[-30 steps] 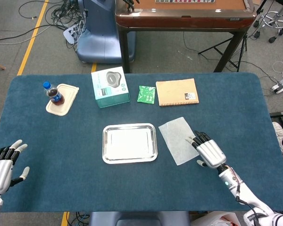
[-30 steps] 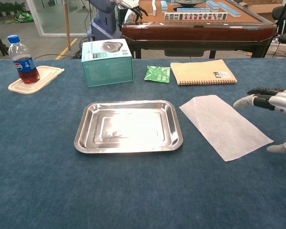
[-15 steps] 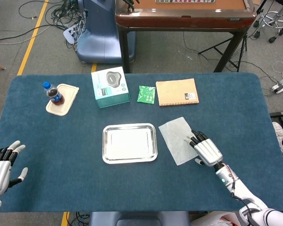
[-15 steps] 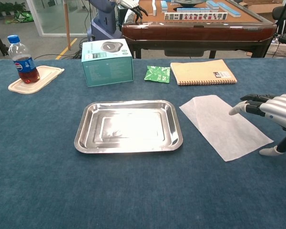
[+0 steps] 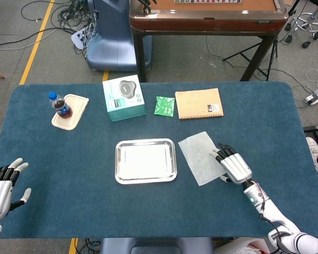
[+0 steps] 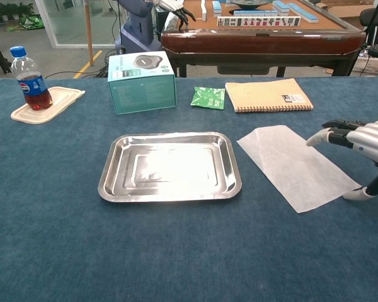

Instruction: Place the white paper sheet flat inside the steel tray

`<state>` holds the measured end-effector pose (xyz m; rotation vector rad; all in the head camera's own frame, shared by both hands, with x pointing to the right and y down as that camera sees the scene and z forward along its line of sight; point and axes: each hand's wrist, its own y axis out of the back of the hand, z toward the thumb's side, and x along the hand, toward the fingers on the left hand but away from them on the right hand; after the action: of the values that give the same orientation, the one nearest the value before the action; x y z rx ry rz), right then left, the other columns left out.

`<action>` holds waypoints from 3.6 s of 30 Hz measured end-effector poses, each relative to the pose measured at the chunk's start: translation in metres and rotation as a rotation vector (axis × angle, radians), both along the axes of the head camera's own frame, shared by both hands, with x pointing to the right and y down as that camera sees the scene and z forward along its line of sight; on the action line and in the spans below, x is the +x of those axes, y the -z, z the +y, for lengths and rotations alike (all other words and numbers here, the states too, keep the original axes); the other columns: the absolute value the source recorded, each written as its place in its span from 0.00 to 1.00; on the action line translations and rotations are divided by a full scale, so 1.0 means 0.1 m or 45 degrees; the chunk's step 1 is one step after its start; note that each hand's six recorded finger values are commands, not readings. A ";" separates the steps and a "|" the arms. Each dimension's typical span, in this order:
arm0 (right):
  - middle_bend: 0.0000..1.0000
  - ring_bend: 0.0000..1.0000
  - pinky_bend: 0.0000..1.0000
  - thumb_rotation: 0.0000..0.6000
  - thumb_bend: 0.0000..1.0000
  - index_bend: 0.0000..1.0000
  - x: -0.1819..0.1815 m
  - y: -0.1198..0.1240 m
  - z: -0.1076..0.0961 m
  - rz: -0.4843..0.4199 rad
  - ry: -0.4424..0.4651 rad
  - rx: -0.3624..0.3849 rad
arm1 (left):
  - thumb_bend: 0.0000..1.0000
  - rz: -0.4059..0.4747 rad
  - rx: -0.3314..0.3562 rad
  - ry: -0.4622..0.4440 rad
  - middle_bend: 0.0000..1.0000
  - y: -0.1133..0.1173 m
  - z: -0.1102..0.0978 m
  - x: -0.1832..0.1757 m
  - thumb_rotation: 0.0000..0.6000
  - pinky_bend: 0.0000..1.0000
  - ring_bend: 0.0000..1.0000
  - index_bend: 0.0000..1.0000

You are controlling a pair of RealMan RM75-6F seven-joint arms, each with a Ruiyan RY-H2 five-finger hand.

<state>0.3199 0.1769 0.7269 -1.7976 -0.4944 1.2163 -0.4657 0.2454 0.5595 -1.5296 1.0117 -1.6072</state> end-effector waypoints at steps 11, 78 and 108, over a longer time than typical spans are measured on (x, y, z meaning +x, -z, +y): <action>0.17 0.04 0.15 1.00 0.10 0.21 0.05 -0.02 0.02 0.020 0.002 -0.014 | 0.31 -0.002 -0.007 0.002 0.12 -0.02 0.00 0.01 1.00 0.11 0.14 0.19; 0.44 0.23 0.22 1.00 0.46 0.64 -0.14 0.10 -0.53 -0.190 -0.048 0.259 | 0.31 0.080 -0.006 -0.015 0.12 -0.02 -0.04 0.04 1.00 0.11 0.14 0.20; 0.50 0.29 0.28 1.00 0.50 0.73 -1.15 0.68 -1.14 -0.577 -0.025 0.437 | 0.31 0.073 0.022 -0.031 0.12 0.07 -0.06 0.04 1.00 0.11 0.15 0.20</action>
<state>0.2045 0.0628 0.6588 -1.7627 -0.9199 0.6754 -0.4616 0.2396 0.5520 -1.5786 1.0309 -1.5422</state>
